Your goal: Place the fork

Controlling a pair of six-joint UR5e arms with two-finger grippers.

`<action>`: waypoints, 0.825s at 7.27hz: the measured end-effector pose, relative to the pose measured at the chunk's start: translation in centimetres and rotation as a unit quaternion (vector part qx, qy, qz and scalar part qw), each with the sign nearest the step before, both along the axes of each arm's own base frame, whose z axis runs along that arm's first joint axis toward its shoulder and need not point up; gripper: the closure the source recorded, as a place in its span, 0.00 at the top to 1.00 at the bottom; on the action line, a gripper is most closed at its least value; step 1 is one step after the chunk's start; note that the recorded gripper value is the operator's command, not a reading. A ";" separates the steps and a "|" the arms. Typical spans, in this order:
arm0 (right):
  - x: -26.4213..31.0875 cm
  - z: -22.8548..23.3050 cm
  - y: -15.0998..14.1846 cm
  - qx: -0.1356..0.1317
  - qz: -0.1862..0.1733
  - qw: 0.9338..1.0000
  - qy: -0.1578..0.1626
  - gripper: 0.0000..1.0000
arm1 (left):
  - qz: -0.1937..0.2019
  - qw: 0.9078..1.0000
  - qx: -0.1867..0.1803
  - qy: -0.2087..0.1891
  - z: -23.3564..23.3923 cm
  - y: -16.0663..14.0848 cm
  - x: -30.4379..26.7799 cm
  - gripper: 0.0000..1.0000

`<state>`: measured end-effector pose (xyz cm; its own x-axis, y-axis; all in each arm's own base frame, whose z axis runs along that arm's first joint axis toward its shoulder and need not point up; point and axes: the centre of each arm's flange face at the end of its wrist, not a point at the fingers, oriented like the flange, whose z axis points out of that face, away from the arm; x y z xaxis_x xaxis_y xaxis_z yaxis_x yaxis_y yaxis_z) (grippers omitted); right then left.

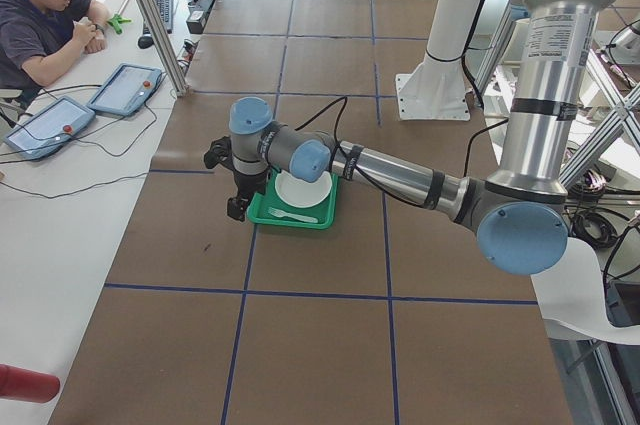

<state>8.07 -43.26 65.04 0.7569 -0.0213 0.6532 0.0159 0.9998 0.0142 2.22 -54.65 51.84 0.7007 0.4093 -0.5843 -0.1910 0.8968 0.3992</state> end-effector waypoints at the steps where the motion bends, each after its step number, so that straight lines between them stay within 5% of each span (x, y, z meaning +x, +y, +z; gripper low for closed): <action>1: 0.0 0.0 0.0 0.000 0.000 1.000 0.000 1.00 | -0.016 0.999 -0.035 0.007 2.7 0.9 -3.7 1.00; 3: 0.0 0.0 0.0 0.000 0.000 1.000 0.000 1.00 | -0.035 0.992 -0.116 0.030 8.3 4.1 -6.9 1.00; 6: 0.0 0.0 0.0 0.000 0.000 1.000 0.000 1.00 | -0.044 0.986 -0.155 0.044 11.0 6.2 -7.8 1.00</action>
